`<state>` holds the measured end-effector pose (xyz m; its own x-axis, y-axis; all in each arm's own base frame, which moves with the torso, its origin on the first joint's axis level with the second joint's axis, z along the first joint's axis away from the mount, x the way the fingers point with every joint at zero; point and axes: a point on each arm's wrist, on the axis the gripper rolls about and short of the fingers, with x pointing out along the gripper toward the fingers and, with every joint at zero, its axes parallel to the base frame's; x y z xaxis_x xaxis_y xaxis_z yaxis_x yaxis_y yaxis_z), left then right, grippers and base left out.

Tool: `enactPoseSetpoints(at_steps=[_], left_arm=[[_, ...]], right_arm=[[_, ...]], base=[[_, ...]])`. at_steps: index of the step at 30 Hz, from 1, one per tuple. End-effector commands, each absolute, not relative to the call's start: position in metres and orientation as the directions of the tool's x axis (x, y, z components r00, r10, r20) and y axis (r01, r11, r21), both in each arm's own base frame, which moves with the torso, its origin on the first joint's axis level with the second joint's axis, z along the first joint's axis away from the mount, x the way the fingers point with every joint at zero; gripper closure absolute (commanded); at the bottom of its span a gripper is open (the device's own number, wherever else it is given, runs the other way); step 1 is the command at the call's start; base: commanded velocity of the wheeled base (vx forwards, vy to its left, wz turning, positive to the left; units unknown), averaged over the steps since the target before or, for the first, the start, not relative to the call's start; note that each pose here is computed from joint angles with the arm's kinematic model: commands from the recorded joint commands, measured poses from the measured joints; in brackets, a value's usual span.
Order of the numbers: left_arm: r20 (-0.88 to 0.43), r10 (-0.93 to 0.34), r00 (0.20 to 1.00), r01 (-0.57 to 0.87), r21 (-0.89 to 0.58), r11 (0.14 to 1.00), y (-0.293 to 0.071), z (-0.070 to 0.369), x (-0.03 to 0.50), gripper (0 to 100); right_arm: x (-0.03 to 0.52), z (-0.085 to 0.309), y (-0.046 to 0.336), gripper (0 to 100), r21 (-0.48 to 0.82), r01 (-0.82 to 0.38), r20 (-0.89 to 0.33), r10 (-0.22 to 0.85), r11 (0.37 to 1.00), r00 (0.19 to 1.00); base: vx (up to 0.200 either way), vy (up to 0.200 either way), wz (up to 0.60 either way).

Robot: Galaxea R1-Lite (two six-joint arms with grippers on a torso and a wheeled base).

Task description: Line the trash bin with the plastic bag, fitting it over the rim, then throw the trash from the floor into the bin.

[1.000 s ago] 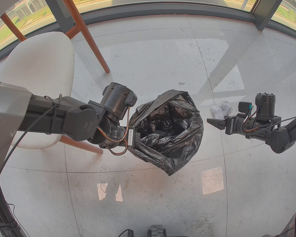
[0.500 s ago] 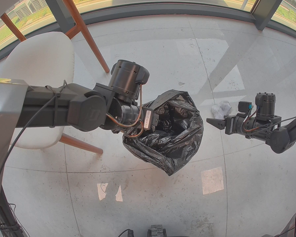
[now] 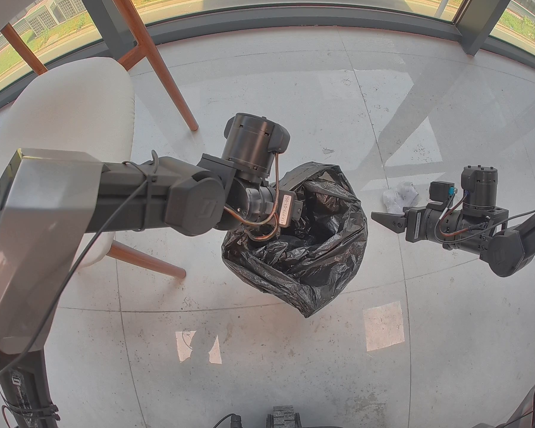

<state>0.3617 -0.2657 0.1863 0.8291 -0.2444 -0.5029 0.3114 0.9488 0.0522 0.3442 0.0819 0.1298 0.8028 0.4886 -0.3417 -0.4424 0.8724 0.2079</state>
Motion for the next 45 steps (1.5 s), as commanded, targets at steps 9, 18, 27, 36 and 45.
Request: enactPoseSetpoints(at_steps=[9, 18, 27, 36, 45], left_arm=[[-0.517, -0.215, 0.828, 0.286, 0.06, 0.956, -0.265, 0.167, 0.38, 100], [-0.394, -0.175, 0.902, 0.198, 0.018, 0.98, -0.248, 0.207, 0.399, 100], [-0.393, -0.102, 0.914, 0.118, 0.016, 0.993, -0.22, 0.206, 0.418, 100], [-0.463, -0.083, 0.882, 0.119, 0.049, 0.992, -0.213, 0.192, 0.406, 0], [-0.508, -0.11, 0.854, 0.165, 0.063, 0.984, -0.208, 0.202, 0.366, 0]], right_arm=[[0.341, 0.132, 0.086, 0, 0.207, -0.457, -0.336, 0.502, 0.865, 0.797], [0.341, 0.132, 0.087, 0, 0.206, -0.457, -0.336, 0.501, 0.865, 0.797], [0.339, 0.132, 0.091, 0, 0.206, -0.466, -0.337, 0.51, 0.86, 0.791], [0.335, 0.13, 0.089, 0, 0.206, -0.464, -0.336, 0.507, 0.862, 0.793], [0.329, 0.12, 0.088, 0, 0.203, -0.466, -0.327, 0.508, 0.861, 0.797]], base=[[0.0, 0.0, 0.0], [0.0, 0.0, 0.0], [0.0, 0.0, 0.0], [0.0, 0.0, 0.0], [0.0, 0.0, 0.0]])
